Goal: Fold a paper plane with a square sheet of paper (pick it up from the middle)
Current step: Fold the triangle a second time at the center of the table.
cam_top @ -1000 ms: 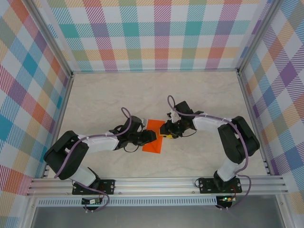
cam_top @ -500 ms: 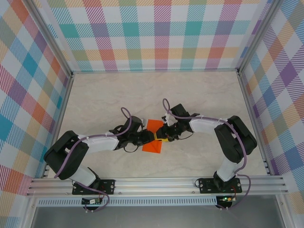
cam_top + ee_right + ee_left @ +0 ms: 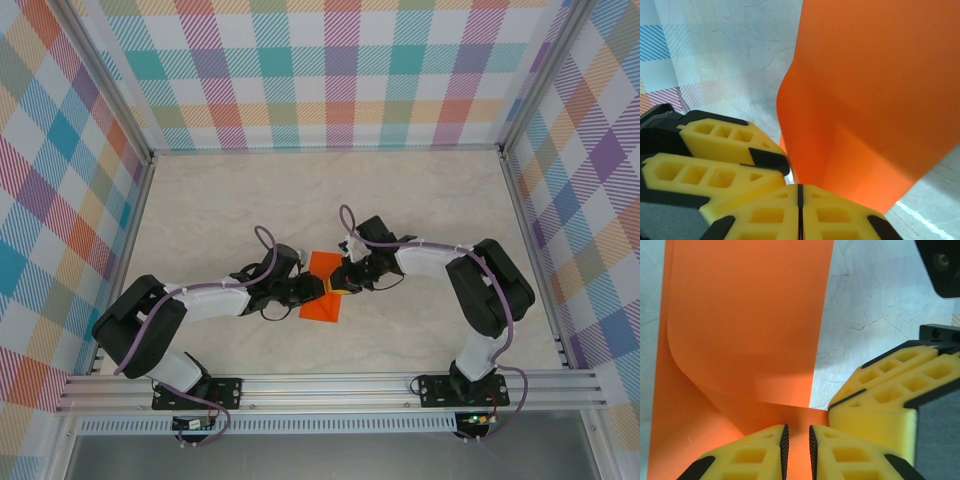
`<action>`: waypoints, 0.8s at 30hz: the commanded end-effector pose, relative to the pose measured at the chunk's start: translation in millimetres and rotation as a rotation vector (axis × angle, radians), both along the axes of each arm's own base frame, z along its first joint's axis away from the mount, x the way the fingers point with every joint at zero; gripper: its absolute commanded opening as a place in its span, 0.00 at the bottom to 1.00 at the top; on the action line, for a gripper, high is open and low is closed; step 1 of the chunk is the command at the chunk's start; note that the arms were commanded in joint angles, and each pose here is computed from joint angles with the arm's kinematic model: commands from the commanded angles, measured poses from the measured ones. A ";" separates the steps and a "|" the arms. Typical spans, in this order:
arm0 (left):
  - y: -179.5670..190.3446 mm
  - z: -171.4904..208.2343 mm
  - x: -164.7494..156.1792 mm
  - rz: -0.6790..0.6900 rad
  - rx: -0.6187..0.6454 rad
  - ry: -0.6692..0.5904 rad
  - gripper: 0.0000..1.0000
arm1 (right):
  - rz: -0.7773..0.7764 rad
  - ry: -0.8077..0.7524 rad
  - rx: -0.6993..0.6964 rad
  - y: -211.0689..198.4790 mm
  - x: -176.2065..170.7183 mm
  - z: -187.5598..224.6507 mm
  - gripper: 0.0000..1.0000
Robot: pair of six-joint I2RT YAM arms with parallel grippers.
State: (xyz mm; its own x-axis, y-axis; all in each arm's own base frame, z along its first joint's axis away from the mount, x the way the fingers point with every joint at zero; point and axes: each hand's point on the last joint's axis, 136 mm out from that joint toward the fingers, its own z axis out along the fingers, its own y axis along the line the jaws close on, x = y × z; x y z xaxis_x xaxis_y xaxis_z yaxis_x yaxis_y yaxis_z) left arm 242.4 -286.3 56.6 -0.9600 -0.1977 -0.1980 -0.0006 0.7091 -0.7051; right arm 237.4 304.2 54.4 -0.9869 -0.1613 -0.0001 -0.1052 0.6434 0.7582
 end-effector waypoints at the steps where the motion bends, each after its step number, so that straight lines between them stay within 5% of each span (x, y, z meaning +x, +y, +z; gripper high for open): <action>1: -9.6 12.0 4.4 -0.023 -0.024 -0.030 0.21 | 0.008 -0.045 -0.028 0.4 7.9 -3.8 0.05; 24: -26.5 4.9 12.1 -0.051 -0.047 -0.009 0.21 | -0.014 -0.092 -0.213 -21.4 20.8 -29.5 0.04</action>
State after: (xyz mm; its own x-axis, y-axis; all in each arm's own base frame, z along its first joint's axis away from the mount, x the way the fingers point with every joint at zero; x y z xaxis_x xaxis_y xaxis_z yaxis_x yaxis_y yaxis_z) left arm 251.7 -300.3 51.0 -0.9667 -0.1820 -0.1801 0.0012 0.7002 -0.7139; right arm 254.4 282.0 24.5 -0.9898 -0.1352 -0.0456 -0.1351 0.7855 0.6039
